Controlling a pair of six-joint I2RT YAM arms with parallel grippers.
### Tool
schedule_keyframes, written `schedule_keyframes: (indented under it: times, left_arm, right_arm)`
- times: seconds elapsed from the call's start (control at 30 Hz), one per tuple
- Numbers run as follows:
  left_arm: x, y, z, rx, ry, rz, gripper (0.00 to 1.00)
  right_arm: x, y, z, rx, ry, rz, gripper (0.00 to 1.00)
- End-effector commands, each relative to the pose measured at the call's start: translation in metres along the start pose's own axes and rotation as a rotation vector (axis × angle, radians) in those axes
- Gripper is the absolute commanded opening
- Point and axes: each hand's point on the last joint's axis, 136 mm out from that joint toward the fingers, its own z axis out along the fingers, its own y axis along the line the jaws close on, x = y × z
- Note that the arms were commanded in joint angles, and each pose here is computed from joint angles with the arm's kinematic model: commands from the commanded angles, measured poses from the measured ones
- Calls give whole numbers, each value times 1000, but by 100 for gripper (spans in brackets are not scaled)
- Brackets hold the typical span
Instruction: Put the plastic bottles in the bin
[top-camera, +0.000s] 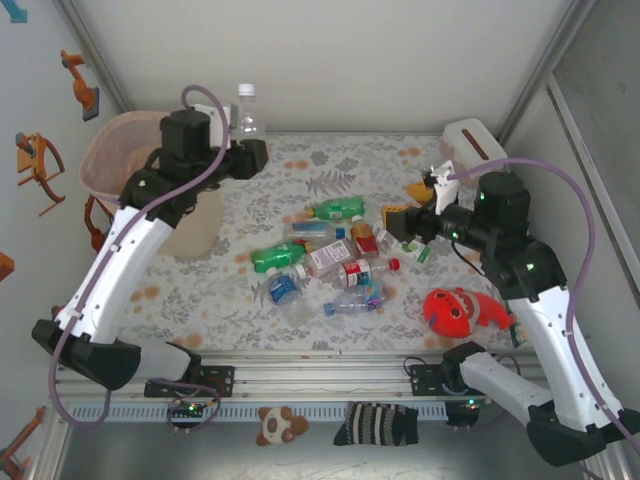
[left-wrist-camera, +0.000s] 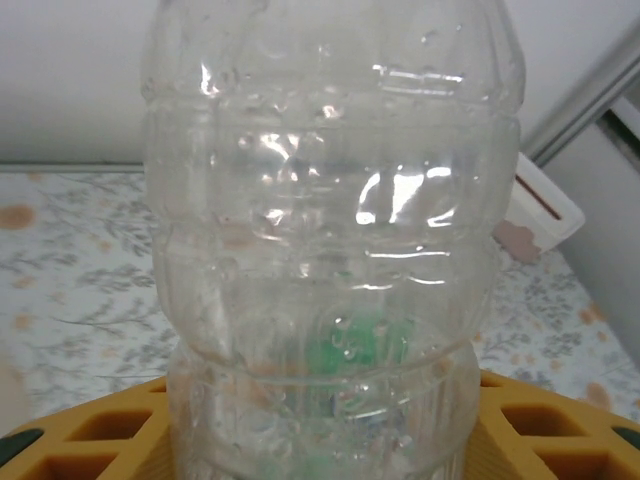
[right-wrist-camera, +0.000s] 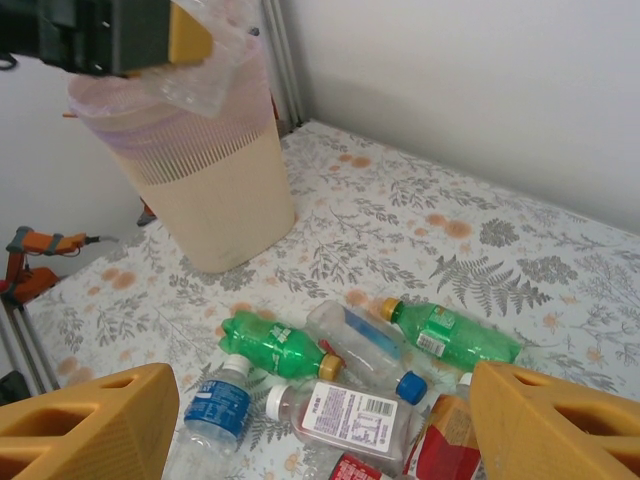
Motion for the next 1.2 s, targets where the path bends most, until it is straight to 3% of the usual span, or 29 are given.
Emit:
schedule_keyframes:
  times: [0.0,0.3,0.53,1.17]
  left_arm:
    - [10,25,-31,-78,79,132,55]
    - [8,94,-83,-354,206,276,55]
    - [8,144,-105,-510,279,311,57]
    - [37,264,-61,-635,467,204,57]
  right_arm:
    - [-15,4,-3,-12,-41,-37,76]
    - [-18,3,2,-22,-42,-27,75]
    - [-21,2,5,-26,-47,-11,75]
    - [-19,1,8,-32,-15,-41,75]
